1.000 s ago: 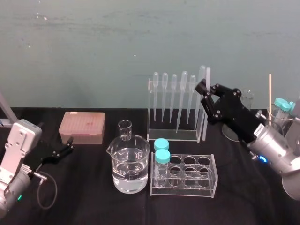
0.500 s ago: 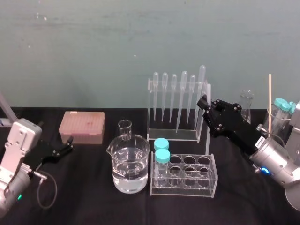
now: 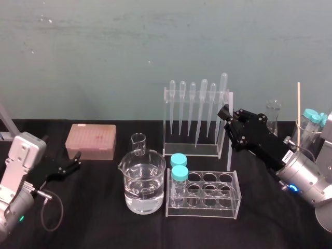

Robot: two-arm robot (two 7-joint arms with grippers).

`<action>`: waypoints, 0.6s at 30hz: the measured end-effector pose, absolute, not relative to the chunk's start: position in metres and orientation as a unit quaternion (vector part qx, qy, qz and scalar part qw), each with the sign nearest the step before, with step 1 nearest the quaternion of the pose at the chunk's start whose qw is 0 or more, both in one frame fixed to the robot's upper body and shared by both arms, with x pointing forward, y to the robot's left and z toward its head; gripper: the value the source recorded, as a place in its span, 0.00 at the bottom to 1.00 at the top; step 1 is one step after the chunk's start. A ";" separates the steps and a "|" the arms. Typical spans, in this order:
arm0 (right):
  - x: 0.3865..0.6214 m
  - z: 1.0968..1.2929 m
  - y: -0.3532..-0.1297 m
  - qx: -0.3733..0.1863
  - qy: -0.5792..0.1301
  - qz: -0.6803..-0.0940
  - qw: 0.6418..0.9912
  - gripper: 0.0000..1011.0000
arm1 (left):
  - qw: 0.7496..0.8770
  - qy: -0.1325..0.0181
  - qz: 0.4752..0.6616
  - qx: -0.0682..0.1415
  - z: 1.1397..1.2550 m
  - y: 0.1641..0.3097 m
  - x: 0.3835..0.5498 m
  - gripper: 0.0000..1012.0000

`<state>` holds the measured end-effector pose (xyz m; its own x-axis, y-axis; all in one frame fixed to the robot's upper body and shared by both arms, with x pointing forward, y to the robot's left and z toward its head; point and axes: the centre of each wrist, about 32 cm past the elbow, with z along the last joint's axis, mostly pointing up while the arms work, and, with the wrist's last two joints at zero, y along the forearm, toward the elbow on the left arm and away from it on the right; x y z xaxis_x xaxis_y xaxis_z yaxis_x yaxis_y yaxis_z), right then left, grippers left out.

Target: Pick up the stirring rod with one hand, then place it down.

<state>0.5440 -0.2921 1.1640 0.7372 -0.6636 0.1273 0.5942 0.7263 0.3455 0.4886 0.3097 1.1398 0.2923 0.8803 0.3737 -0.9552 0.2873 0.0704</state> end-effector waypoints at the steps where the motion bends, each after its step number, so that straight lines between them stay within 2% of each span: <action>1: 0.544 1.164 -0.292 0.142 -0.122 -0.341 0.921 0.07 | 0.791 -0.132 0.580 0.142 1.140 0.310 0.489 0.99; 18: 0.544 1.165 -0.292 0.143 -0.123 -0.341 0.921 0.07 | 0.791 -0.132 0.580 0.142 1.140 0.310 0.489 0.99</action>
